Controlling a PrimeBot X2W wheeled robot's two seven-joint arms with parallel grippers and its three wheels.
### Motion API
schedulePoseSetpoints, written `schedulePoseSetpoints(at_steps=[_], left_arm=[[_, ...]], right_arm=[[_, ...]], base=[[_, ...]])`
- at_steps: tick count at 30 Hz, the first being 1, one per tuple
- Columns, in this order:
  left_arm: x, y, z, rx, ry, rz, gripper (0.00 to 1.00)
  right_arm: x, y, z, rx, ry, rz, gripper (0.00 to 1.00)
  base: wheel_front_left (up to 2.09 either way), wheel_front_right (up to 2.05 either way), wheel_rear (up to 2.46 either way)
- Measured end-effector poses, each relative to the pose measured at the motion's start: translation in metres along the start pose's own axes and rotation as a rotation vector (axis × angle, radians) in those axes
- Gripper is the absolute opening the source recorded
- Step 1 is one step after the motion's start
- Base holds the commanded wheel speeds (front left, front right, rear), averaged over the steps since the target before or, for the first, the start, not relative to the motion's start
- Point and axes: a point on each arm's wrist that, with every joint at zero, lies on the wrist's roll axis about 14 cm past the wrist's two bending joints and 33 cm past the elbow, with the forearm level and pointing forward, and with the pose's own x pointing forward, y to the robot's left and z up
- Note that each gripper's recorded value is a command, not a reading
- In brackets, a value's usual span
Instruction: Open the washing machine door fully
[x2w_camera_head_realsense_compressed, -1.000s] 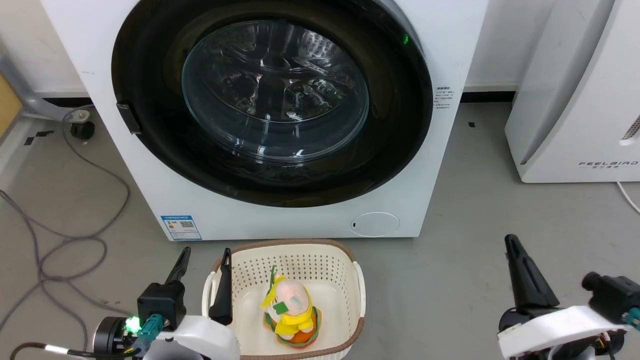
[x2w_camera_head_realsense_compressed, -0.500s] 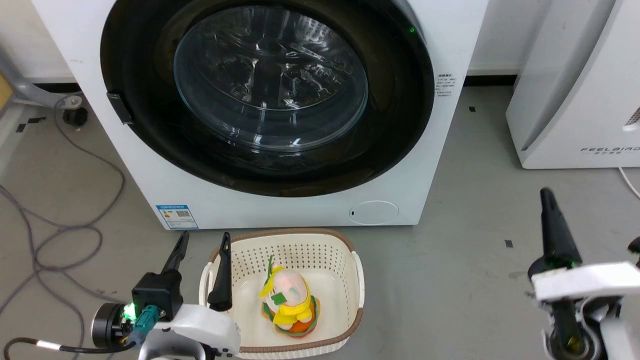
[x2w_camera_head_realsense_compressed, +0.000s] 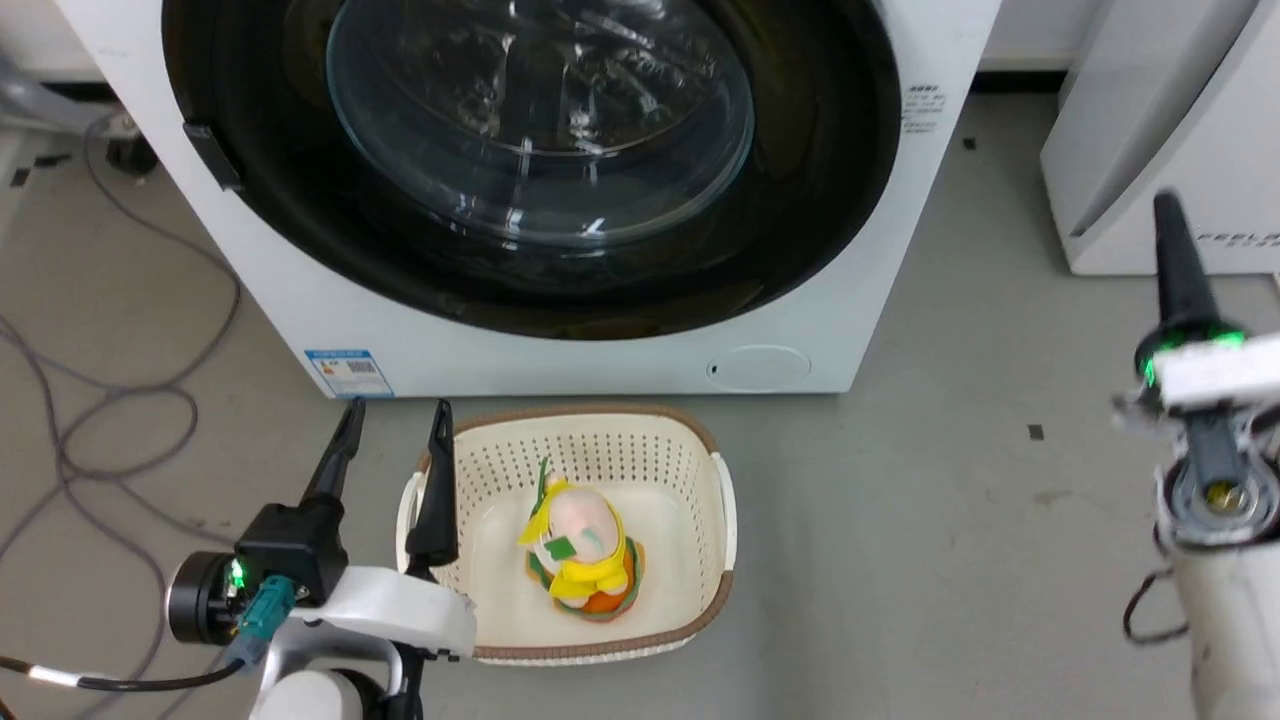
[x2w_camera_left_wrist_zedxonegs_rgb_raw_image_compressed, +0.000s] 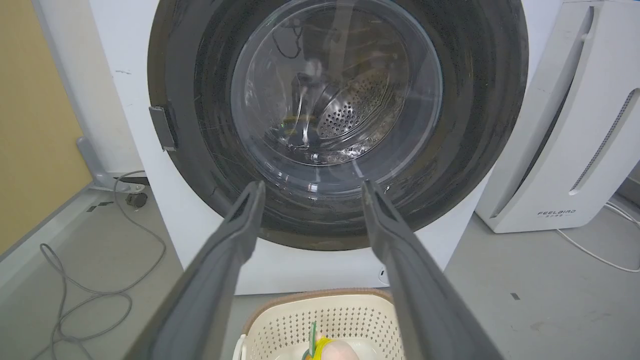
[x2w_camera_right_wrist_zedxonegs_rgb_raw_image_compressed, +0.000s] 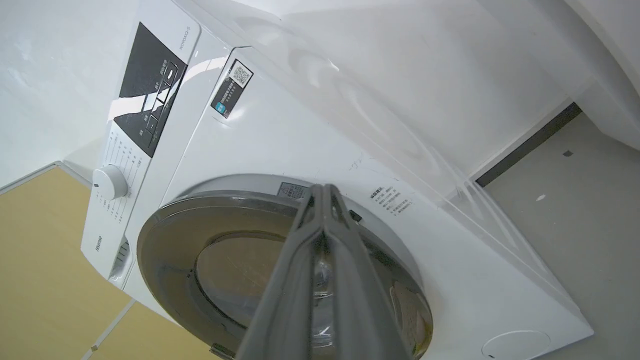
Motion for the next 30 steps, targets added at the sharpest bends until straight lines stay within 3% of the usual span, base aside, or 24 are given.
schedulePoseSetpoints(at_steps=[13, 30], left_arm=[[0.022, 0.005, -0.005, -0.002, -0.024, -0.003, 1.00], [0.042, 0.005, -0.016, -0.010, -0.042, -0.020, 1.00]], right_arm=[[0.082, 0.021, -0.016, 0.077, 0.143, 0.049, 0.00], [0.144, 0.062, -0.068, 0.022, 0.449, 0.101, 0.00]], base=[[0.00, 0.00, 0.00], [0.00, 0.00, 0.00]])
